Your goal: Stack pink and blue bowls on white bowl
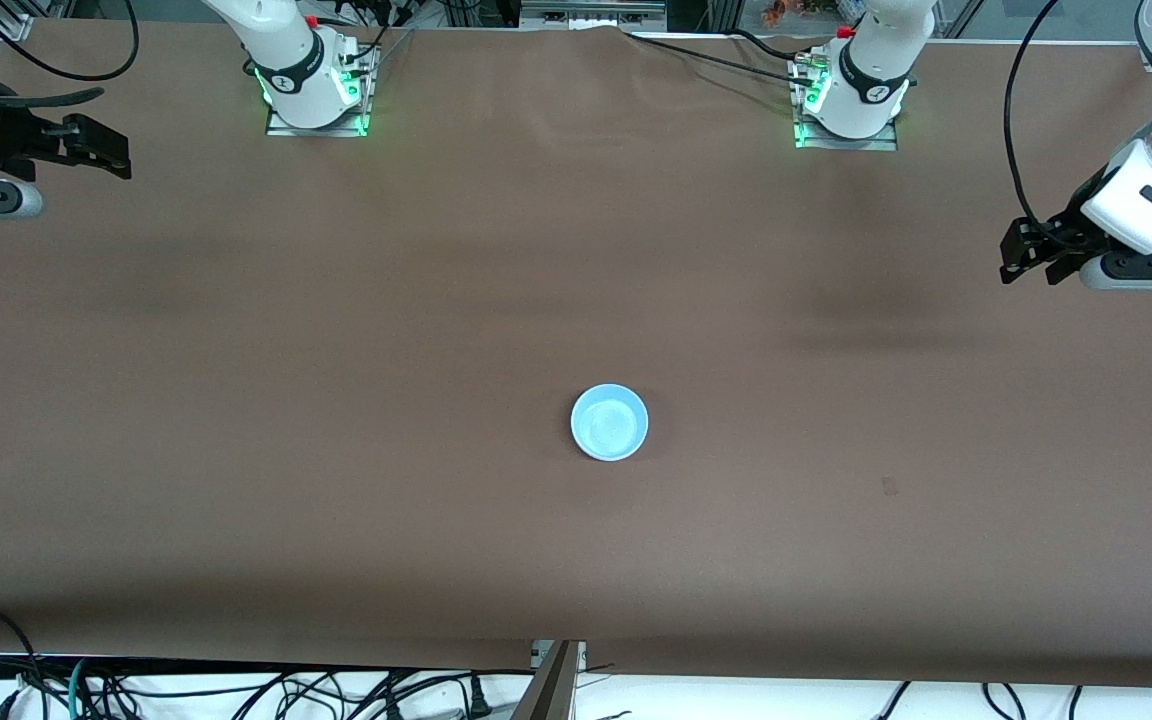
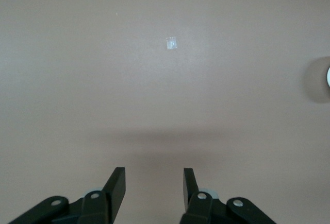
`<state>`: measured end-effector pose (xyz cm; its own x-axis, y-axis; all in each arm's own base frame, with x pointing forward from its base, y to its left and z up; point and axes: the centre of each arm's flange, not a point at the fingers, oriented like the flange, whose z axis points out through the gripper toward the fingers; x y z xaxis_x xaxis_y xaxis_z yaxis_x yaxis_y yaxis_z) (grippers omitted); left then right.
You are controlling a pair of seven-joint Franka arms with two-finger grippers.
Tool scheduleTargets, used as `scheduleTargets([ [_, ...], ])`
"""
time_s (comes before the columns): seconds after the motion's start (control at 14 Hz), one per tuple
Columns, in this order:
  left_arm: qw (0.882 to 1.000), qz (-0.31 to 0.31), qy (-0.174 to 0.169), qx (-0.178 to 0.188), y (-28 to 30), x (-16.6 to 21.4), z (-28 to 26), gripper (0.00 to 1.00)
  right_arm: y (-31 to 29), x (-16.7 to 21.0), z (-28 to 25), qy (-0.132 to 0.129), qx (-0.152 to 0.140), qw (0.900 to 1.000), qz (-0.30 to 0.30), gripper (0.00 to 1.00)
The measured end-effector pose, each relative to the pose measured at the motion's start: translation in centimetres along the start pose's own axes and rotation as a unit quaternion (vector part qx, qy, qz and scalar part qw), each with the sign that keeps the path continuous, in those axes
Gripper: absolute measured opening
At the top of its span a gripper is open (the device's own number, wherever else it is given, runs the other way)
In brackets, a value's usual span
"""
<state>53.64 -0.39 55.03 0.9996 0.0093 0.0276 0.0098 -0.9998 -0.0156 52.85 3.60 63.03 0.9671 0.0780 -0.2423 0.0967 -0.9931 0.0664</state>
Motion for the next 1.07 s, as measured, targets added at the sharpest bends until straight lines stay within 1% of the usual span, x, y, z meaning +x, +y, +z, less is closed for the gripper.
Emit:
scheduleTargets([
  [0.14, 1.0, 0.0, 0.008, 0.0, 0.0, 0.1, -0.3, 0.68, -0.4, 0.2, -0.1, 0.008, 0.009, 1.0, 0.004, 1.0],
  [0.21, 1.0, 0.0, 0.01, 0.0, 0.0, 0.2, -0.4, 0.78, -0.5, 0.2, -0.2, 0.009, 0.011, 1.0, 0.006, 1.0],
  [0.29, 1.0, 0.0, 0.013, 0.0, 0.0, 0.3, -0.7, 0.87, -0.5, 0.3, -0.2, 0.012, 0.013, 1.0, 0.006, 1.0],
  [0.36, 1.0, 0.001, 0.016, 0.0, 0.0, 0.3, -0.9, 0.98, -0.6, 0.3, -0.3, 0.015, 0.015, 1.0, 0.006, 1.0],
  [0.43, 1.0, 0.001, 0.018, 0.0, 0.0, 0.4, -1.1, 1.0, -0.6, 0.4, -0.2, 0.015, 0.016, 1.0, 0.007, 1.0],
  [0.71, 1.0, 0.003, 0.03, -0.003, 0.1, 0.9, -2.1, 1.0, -0.5, 0.9, 0.3, 0.011, 0.016, 1.0, 0.007, 1.0],
  [0.93, 0.999, 0.004, 0.049, -0.015, -0.3, 2.4, -3.7, 1.0, -0.4, 1.0, 0.3, 0.013, 0.017, 1.0, 0.008, 1.0],
  [1.07, 0.998, 0.004, 0.051, -0.022, -0.7, 3.1, -3.8, 1.0, -0.4, 1.1, 0.3, 0.013, 0.017, 1.0, 0.008, 1.0],
])
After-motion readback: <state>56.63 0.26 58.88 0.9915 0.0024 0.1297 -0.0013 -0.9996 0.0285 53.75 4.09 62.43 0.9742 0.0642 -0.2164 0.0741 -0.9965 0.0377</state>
